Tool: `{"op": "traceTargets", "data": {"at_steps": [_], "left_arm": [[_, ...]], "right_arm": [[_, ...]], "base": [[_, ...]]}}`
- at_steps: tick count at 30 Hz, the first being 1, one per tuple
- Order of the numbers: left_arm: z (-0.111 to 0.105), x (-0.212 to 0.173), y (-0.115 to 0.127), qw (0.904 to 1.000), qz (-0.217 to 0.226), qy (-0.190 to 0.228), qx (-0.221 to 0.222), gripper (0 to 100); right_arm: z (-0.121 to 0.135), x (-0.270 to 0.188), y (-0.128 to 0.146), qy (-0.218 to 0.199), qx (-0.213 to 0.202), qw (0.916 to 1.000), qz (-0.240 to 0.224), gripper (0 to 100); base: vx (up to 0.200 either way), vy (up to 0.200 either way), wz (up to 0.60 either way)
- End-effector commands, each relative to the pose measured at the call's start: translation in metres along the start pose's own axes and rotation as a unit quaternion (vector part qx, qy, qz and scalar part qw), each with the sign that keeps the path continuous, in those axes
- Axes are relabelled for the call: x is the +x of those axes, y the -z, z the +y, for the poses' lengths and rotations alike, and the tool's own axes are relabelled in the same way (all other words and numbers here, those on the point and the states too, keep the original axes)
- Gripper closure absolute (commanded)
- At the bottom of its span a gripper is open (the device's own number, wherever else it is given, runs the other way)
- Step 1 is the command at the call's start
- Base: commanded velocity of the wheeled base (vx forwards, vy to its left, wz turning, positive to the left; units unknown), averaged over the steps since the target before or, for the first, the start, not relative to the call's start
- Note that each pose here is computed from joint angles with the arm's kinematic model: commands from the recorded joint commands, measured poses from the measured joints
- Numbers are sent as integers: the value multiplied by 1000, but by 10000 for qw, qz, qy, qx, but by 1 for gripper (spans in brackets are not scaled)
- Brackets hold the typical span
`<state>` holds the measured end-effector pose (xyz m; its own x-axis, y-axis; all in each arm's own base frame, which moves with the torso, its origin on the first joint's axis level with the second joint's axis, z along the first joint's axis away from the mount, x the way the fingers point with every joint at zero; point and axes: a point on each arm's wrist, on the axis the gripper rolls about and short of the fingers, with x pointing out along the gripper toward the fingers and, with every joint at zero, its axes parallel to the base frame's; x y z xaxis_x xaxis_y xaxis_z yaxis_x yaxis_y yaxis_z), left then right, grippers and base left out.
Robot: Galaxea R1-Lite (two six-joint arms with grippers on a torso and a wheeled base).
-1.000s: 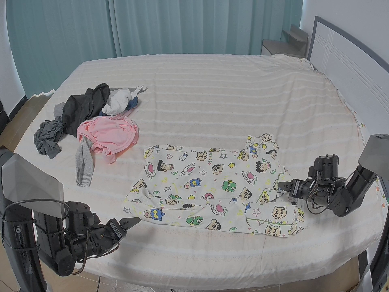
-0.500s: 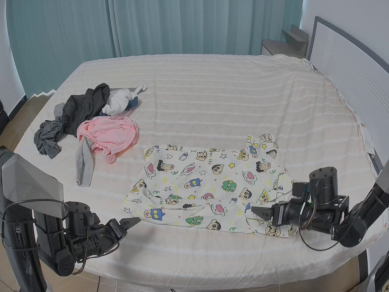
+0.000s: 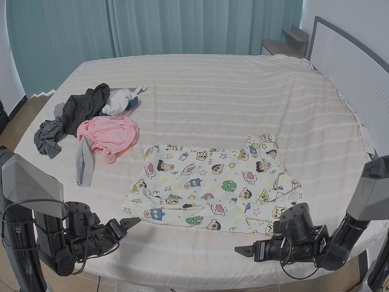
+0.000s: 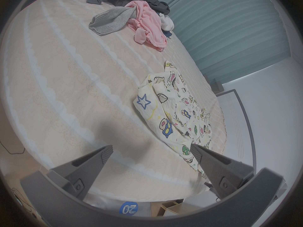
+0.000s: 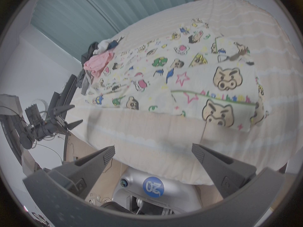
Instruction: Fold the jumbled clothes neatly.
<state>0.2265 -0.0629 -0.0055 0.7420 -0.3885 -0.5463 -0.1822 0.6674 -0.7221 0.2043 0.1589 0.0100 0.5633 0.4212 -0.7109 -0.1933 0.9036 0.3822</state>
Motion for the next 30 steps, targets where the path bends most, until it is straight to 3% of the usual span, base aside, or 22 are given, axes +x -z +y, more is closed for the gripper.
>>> {"op": "traceTargets", "data": {"at_steps": [1, 9, 21, 30], "left_arm": [[-1, 0, -1, 10000, -48, 65, 15, 0], [-1, 0, -1, 10000, -54, 61, 11, 0], [-1, 0, -1, 10000, -49, 56, 10, 0], [-1, 0, -1, 10000, -49, 56, 10, 0]], "right_arm": [[1, 16, 15, 128, -77, 9993, 331, 0], [11, 45, 10, 547, 398, 9976, -131, 0], [10, 43, -2, 951, 418, 9919, -733, 0], [6, 43, -13, 961, 360, 9882, -1136, 0]], "base": [[0, 0, 0], [0, 0, 0], [0, 0, 0], [0, 0, 0]]}}
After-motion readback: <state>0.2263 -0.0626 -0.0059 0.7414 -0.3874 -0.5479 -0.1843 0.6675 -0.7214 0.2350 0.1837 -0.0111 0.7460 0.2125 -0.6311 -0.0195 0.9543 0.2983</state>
